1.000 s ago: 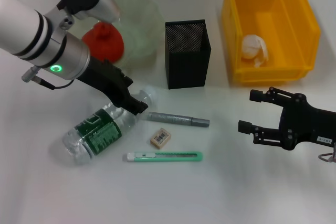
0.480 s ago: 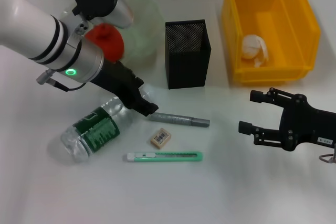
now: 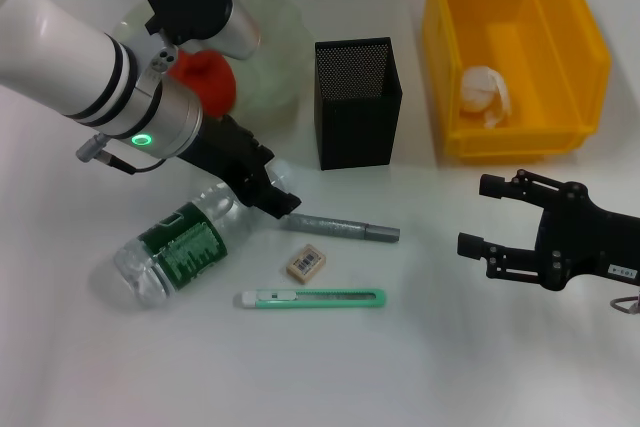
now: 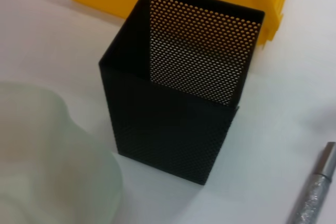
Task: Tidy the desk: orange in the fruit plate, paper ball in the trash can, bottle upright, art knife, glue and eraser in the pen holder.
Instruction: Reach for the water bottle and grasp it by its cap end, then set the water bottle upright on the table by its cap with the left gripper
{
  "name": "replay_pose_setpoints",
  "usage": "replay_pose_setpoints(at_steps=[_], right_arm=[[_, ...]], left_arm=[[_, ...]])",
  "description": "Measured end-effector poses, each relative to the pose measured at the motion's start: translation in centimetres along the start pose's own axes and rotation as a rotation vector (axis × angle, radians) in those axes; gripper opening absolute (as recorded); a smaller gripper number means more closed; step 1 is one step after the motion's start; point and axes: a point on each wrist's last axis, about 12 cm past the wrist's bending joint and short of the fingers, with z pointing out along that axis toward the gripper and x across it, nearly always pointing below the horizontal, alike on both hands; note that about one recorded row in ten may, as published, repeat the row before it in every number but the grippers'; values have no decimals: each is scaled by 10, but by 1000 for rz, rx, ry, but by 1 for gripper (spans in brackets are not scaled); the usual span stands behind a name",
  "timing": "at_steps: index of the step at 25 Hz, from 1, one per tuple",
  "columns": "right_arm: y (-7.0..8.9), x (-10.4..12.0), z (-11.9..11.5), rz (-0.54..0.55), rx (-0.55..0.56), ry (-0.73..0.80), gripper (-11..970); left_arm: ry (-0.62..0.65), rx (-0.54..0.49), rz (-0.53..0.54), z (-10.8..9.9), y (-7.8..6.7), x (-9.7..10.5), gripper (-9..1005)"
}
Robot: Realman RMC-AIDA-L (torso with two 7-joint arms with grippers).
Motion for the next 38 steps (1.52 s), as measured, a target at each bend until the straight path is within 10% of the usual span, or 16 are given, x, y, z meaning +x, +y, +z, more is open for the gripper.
replay_pose_setpoints(at_steps=[38], right_arm=[[-1,1,-1,-1,10,3,823]], left_arm=[[-14,3,4,-2,0,-1,442]])
